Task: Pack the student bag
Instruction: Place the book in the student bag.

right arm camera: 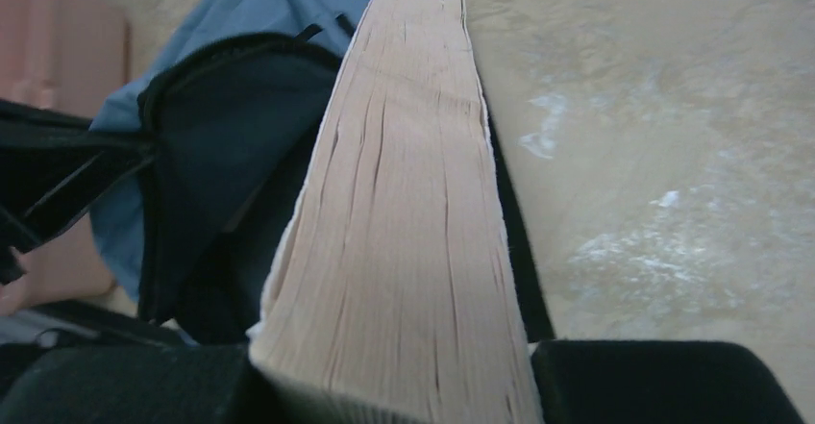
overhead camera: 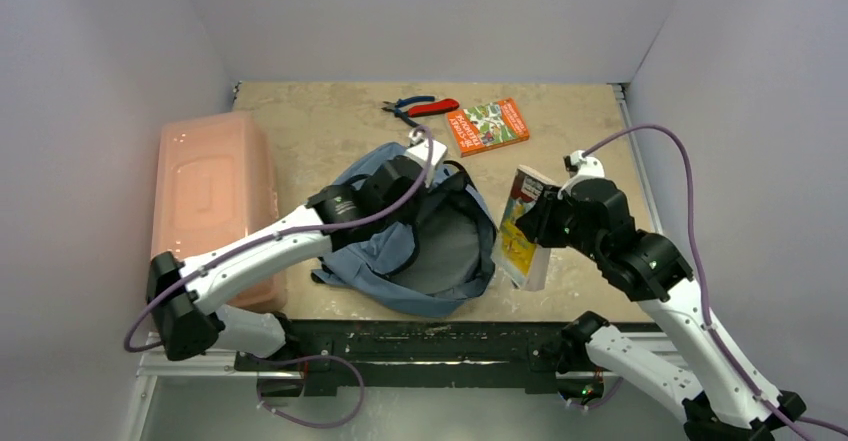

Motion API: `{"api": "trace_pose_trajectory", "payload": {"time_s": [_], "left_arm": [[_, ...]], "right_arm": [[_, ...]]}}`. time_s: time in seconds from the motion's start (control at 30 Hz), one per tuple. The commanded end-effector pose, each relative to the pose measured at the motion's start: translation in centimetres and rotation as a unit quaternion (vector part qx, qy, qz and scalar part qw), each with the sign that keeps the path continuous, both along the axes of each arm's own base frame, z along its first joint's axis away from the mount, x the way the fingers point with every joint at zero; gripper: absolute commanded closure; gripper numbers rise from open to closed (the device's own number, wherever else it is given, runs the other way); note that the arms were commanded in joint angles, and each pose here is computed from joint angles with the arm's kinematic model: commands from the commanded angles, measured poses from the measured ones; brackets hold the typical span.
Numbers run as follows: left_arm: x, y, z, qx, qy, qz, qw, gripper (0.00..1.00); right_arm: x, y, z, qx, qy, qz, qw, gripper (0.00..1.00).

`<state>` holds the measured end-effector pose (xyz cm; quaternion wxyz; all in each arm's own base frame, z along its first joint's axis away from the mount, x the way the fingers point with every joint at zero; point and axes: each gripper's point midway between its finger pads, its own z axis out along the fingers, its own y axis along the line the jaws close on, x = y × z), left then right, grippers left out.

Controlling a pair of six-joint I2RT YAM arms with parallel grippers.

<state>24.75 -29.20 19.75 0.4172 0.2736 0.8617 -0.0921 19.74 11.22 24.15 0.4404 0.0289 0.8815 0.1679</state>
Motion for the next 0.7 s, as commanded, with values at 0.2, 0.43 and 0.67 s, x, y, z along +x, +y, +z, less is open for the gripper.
{"api": "trace_pose_trajectory", "payload": {"time_s": [0.2,0.43,0.67], "left_arm": [[0.3,1.3,9.2,-0.126,-0.086,-0.008,0.988,1.0],[-0.7,0.7,10.4,-0.162,-0.092,-0.041,0.982,1.0],[-2.0,-0.5,10.9,-0.184,-0.069,-0.076,0.978,1.0]], "right_arm": [[-4.7,11.0,5.2,0.289,0.147,0.252,0.912,1.0],[-2.7,12.6,1.8,0.413,0.221,0.236,0.851,1.0],[2.9,14.3,-0.2,0.474,0.237,0.134,0.838,1.0]]}}
